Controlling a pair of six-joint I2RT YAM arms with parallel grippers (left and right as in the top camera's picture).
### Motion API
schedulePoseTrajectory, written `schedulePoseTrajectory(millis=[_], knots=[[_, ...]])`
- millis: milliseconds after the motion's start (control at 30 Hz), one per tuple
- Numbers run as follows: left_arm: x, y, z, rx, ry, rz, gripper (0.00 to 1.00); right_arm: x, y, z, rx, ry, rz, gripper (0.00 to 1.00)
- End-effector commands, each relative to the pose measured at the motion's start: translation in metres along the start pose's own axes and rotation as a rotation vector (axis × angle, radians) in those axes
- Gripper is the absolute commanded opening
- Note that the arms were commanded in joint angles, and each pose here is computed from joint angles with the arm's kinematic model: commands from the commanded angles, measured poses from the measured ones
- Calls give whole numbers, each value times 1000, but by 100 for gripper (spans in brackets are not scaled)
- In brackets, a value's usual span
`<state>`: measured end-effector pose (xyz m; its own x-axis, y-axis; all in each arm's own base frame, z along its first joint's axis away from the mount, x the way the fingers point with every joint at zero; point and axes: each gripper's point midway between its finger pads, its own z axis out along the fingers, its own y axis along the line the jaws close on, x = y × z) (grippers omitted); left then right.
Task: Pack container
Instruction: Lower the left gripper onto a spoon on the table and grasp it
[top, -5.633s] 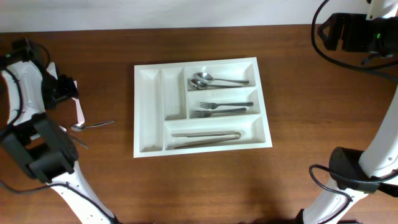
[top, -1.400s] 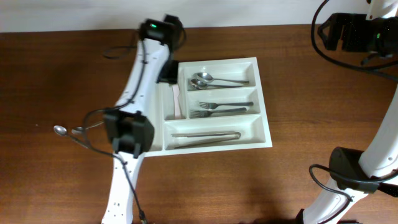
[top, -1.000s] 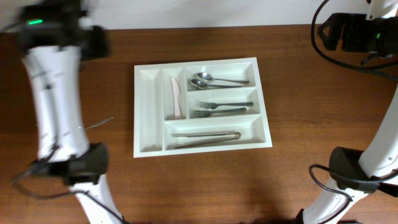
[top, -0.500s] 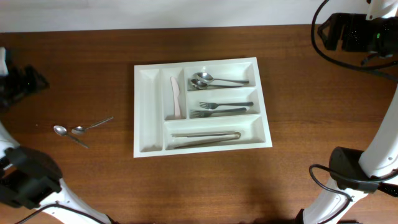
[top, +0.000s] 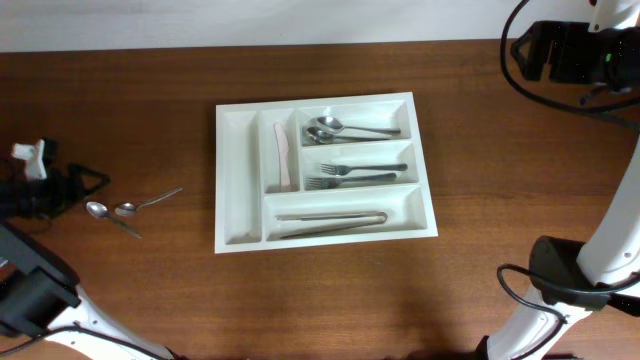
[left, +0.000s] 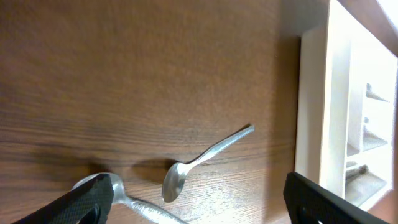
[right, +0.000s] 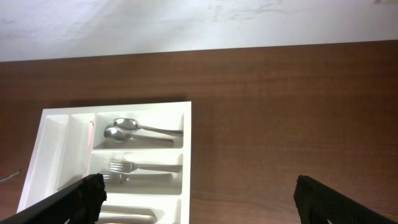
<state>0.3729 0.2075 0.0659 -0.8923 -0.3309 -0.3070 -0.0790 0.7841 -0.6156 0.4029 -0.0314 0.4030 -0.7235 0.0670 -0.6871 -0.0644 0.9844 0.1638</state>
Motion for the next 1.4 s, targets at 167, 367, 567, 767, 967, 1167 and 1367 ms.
schedulePoseTrajectory(millis=[167, 367, 567, 767, 967, 1167, 1367], knots=[[8, 26, 12, 77, -37, -35, 75, -2, -2, -1, 5, -10, -2, 99], [12, 37, 17, 71, -33, -48, 74, -2, -2, -1, 5, -10, -2, 99], [7, 30, 16, 115, -64, -50, 75, -2, -2, -1, 5, -10, -2, 99], [0, 14, 12, 200, -108, -71, 76, -2, -2, -1, 5, -10, -3, 99], [2, 5, 6, 225, -88, -108, 75, -2, -2, -1, 5, -10, -2, 99], [-14, 13, -17, 191, -138, -83, 75, -2, -2, -1, 5, -10, -2, 99], [-3, 50, -23, 22, -89, -47, 74, -2, -2, -1, 5, -10, -2, 99]])
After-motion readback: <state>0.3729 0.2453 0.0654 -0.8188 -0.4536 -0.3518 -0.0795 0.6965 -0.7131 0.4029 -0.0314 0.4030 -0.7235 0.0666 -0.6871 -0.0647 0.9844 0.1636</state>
